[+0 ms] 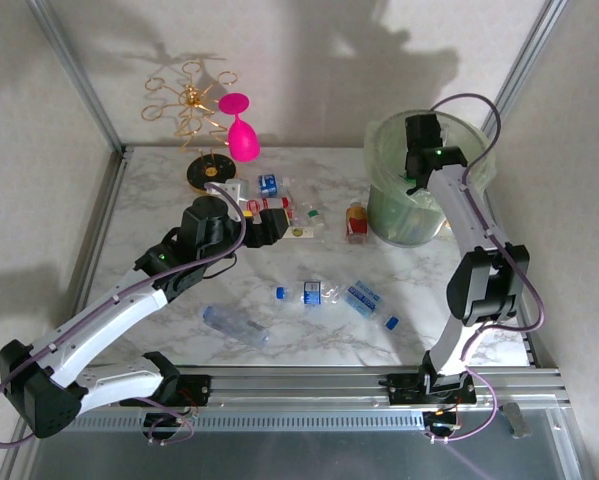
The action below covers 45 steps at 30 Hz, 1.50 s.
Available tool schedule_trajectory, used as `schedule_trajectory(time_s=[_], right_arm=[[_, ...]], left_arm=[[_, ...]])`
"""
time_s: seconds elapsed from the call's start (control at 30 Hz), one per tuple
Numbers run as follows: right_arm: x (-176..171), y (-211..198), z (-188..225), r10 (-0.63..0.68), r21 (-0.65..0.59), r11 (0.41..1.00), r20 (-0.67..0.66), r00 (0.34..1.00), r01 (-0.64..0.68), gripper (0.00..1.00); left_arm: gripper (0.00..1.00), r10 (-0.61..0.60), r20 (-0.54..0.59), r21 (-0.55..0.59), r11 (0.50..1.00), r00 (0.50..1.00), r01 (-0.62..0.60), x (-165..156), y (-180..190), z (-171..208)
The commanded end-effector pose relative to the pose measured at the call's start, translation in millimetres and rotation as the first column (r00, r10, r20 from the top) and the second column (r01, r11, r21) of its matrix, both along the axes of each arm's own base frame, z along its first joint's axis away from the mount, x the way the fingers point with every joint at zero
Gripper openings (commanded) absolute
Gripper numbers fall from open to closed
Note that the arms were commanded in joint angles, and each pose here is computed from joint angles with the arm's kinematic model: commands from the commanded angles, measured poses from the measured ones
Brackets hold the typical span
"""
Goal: Put the plastic bottles in the bin
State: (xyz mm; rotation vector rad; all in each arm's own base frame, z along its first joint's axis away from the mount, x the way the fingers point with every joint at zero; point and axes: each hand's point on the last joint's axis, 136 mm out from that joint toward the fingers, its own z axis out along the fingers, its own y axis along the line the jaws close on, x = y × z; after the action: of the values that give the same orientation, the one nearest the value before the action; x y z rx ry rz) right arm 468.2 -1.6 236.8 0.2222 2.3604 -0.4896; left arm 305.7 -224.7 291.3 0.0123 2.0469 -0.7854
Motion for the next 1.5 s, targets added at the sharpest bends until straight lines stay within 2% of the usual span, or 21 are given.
schedule_trajectory(time_s=[0.0, 0.13, 0.33, 0.47, 0.6, 0.77, 0.93, 1.1, 1.33, 1.47], right_arm=[[-6.8, -12.0, -29.1, -0.043, -0.056, 0.998, -0.086, 0.995, 0.038, 0.50], [-7.8, -14.9, -48.2, -0.048, -0.060, 0.997, -0.125, 0.991, 0.040, 0.53], [-6.1, -24.6, -69.5, -0.073, -0.027, 0.997, -0.159, 0.985, 0.070, 0.64], [0.3, -17.0, -57.0, -0.058, 0.022, 0.998, -0.127, 0.990, 0.061, 0.73], [2.6, -11.3, -31.9, -0.043, 0.060, 0.997, -0.069, 0.997, 0.047, 0.79], [-3.9, 2.9, -7.5, -0.023, 0.100, 0.995, -0.013, 1.000, 0.025, 0.78], [-27.5, 30.7, -1.1, 0.024, 0.123, 0.992, 0.010, 1.000, -0.025, 0.78], [-48.1, 23.6, 8.7, 0.016, 0.110, 0.994, 0.032, 0.999, -0.020, 0.78], [-53.1, 29.3, 58.6, 0.052, 0.136, 0.988, 0.121, 0.991, -0.069, 0.78], [-61.5, 53.5, 89.4, 0.138, 0.146, 0.975, 0.194, 0.971, -0.168, 0.78]], left_arm=[[0.97, -0.011, 0.006, -0.031, 0.999, 1.000, 0.012, -2.8, -3.1, 5.0], [0.97, -0.003, 0.005, -0.032, 0.999, 1.000, 0.004, -2.1, -1.1, 5.0], [0.97, 0.007, 0.002, -0.035, 0.999, 1.000, -0.007, -0.4, 1.3, 4.1], [0.97, 0.005, -0.001, -0.038, 0.999, 1.000, -0.005, -0.3, 1.4, 3.9], [0.97, 0.010, 0.000, -0.042, 0.999, 1.000, -0.010, 0.9, 2.5, 4.5], [0.97, 0.015, -0.001, -0.045, 0.999, 1.000, -0.015, 2.6, 4.2, 4.7], [0.97, 0.025, -0.003, -0.037, 0.999, 1.000, -0.026, 4.3, 6.6, 2.9], [0.97, 0.032, -0.004, -0.032, 0.999, 0.999, -0.032, 5.8, 7.4, 1.2], [0.97, 0.049, -0.008, -0.020, 0.999, 0.999, -0.050, 9.3, 9.2, -1.8], [0.97, 0.070, -0.003, -0.012, 0.997, 0.998, -0.070, 10.0, 13.5, -1.1]])
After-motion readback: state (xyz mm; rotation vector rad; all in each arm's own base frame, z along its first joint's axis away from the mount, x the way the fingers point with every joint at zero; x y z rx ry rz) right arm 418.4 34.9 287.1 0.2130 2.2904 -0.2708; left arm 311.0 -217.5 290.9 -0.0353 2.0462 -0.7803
